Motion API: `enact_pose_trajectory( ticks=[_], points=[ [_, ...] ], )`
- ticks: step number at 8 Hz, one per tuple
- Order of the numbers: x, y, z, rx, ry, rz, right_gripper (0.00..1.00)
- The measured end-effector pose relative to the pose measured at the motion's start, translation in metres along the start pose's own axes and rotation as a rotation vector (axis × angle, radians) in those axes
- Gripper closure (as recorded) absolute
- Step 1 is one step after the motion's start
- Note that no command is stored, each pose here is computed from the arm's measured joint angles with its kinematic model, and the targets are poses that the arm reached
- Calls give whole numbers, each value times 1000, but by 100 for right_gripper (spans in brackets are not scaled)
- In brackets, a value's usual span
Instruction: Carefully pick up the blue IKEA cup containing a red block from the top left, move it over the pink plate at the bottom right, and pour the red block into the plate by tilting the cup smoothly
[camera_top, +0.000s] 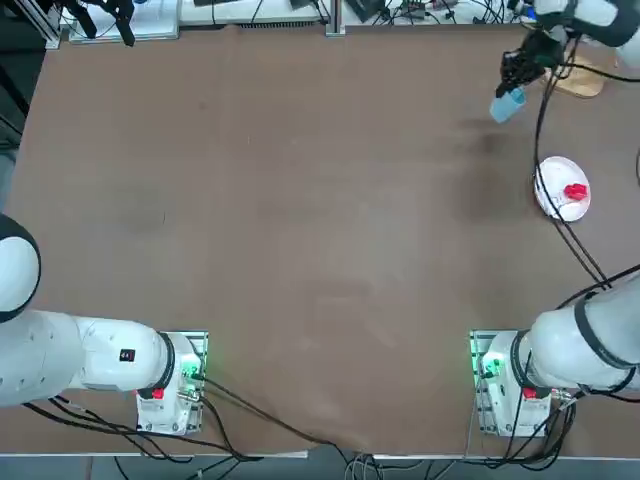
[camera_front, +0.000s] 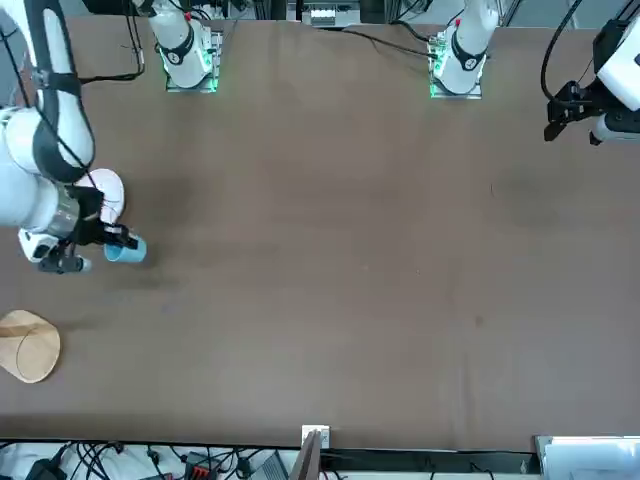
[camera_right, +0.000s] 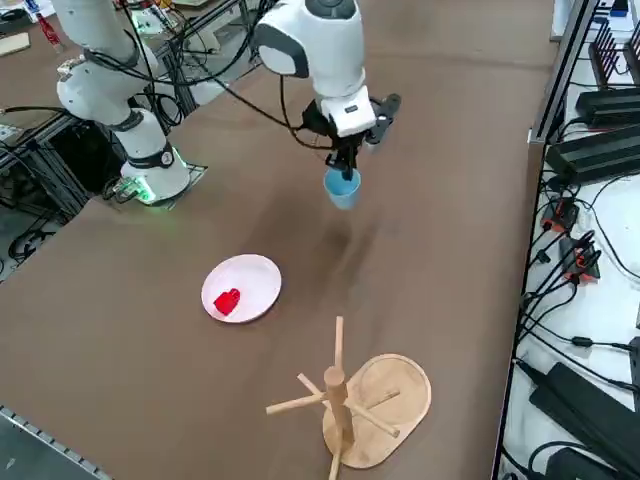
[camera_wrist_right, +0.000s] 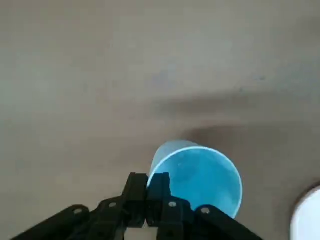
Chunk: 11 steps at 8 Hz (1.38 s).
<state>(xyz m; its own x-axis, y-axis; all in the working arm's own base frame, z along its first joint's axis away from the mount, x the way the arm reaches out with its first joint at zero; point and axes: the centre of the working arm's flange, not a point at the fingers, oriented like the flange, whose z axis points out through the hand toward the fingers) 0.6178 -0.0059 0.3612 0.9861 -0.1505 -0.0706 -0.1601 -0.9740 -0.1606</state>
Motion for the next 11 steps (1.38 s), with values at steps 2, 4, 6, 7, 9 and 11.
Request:
enact_pose_trajectory(
  ticks=[2,4,6,7,9,11],
  points=[
    [-2,-45,23,-47,17,146,98],
    [-4,-74,52,-68,17,237,98],
    [-5,-89,79,-90,6,290,98],
    [-6,-94,91,-122,9,327,98],
    [-6,-107,110,-201,16,395,98],
    [-6,-116,116,-229,5,415,98]
  ],
)
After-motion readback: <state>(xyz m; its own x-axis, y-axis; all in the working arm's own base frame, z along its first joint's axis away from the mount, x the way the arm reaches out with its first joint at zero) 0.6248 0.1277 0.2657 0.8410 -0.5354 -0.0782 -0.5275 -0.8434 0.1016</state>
